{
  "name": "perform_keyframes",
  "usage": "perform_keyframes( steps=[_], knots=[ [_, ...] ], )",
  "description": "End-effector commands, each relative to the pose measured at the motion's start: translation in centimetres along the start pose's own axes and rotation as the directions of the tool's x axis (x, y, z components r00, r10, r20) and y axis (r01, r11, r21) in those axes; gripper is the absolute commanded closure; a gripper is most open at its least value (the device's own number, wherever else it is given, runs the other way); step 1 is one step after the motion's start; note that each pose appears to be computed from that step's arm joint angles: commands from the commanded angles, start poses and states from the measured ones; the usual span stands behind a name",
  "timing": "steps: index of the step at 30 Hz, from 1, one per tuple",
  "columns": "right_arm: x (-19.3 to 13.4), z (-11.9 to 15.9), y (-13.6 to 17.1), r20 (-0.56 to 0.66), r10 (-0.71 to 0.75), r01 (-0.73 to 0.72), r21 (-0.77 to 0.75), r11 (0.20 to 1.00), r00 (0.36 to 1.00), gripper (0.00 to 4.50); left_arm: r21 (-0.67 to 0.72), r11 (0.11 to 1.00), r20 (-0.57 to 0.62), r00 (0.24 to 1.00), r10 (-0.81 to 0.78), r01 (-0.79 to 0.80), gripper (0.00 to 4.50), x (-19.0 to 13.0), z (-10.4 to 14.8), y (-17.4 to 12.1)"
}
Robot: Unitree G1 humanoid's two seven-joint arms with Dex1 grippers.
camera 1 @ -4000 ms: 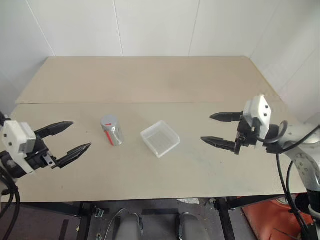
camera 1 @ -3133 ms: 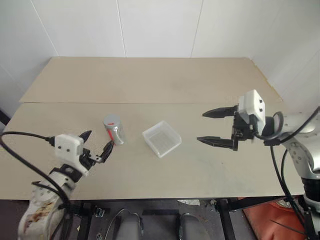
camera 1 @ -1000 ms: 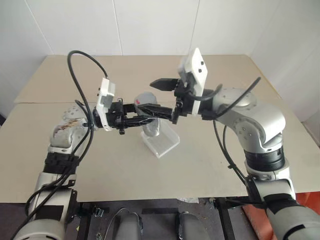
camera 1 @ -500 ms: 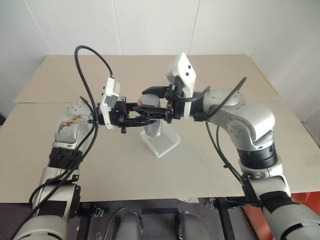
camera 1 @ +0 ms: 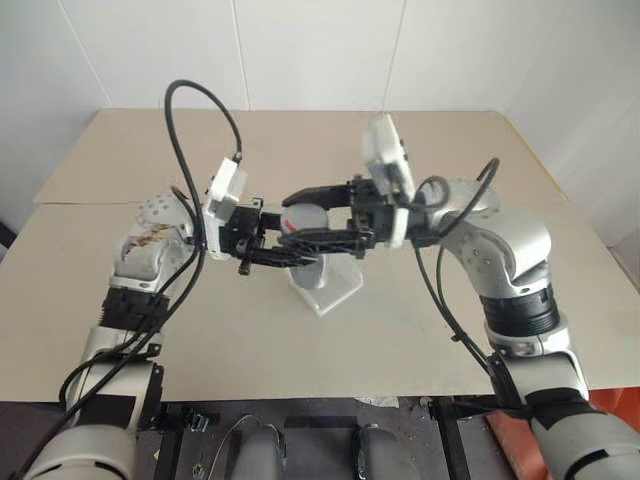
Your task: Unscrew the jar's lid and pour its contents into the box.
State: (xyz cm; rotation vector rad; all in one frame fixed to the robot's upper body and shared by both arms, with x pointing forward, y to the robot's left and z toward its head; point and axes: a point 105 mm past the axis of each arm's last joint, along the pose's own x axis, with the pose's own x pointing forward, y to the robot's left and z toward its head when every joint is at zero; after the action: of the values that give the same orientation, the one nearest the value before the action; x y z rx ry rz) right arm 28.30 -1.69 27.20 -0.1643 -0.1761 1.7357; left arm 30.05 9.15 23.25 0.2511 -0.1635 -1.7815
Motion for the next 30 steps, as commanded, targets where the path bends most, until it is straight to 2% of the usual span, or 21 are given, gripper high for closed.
perform_keyframes(
  steps=[1,3,6,9,11,16,21,26,30],
  knots=[
    [-0.8,1.4,1.4,0.050,0.273,-0.269,-0.085,0.960,0.961,1.76,0.018,1.000,-0.003,1.000,-0.009,0.010,2.59,-1.0,1.4,-0.2],
    [-0.7,0.9,0.6,0.040,0.317,-0.313,-0.084,0.946,0.948,1.76,0.019,0.999,-0.016,0.999,-0.046,0.047,2.59,-0.6,1.6,-0.6],
    [-0.3,0.3,-0.5,0.018,0.299,-0.296,-0.098,0.950,0.954,1.76,0.028,0.998,-0.028,0.998,-0.059,0.060,2.59,-0.5,1.6,-0.8],
    [-0.1,0.1,-1.2,0.012,0.270,-0.267,-0.114,0.957,0.963,0.79,0.030,0.998,-0.031,0.998,-0.048,0.049,2.59,-0.7,1.6,-0.8],
    [-0.5,0.3,-1.5,0.033,0.201,-0.195,-0.126,0.973,0.979,0.08,0.032,0.999,-0.038,0.999,-0.016,0.017,2.59,-1.3,1.4,-0.6],
    [-2.3,0.6,-1.9,0.030,-0.034,0.039,-0.182,0.983,0.999,0.04,0.030,0.992,-0.045,0.991,0.123,-0.122,2.59,-2.7,0.8,0.1],
    [-3.6,1.0,-1.1,0.009,-0.251,0.248,-0.205,0.947,0.968,0.04,0.038,0.964,-0.082,0.960,0.266,-0.264,2.59,-4.2,-0.5,0.9],
    [-1.2,1.2,-1.2,-0.034,-0.405,0.393,-0.178,0.902,0.914,0.04,0.034,0.951,-0.066,0.949,0.309,-0.307,2.59,-3.9,-0.9,1.2],
    [0.8,0.9,-1.6,-0.047,-0.440,0.427,-0.167,0.888,0.897,0.04,0.035,0.953,-0.048,0.952,0.303,-0.302,2.59,-3.2,-0.8,1.4]
  ],
)
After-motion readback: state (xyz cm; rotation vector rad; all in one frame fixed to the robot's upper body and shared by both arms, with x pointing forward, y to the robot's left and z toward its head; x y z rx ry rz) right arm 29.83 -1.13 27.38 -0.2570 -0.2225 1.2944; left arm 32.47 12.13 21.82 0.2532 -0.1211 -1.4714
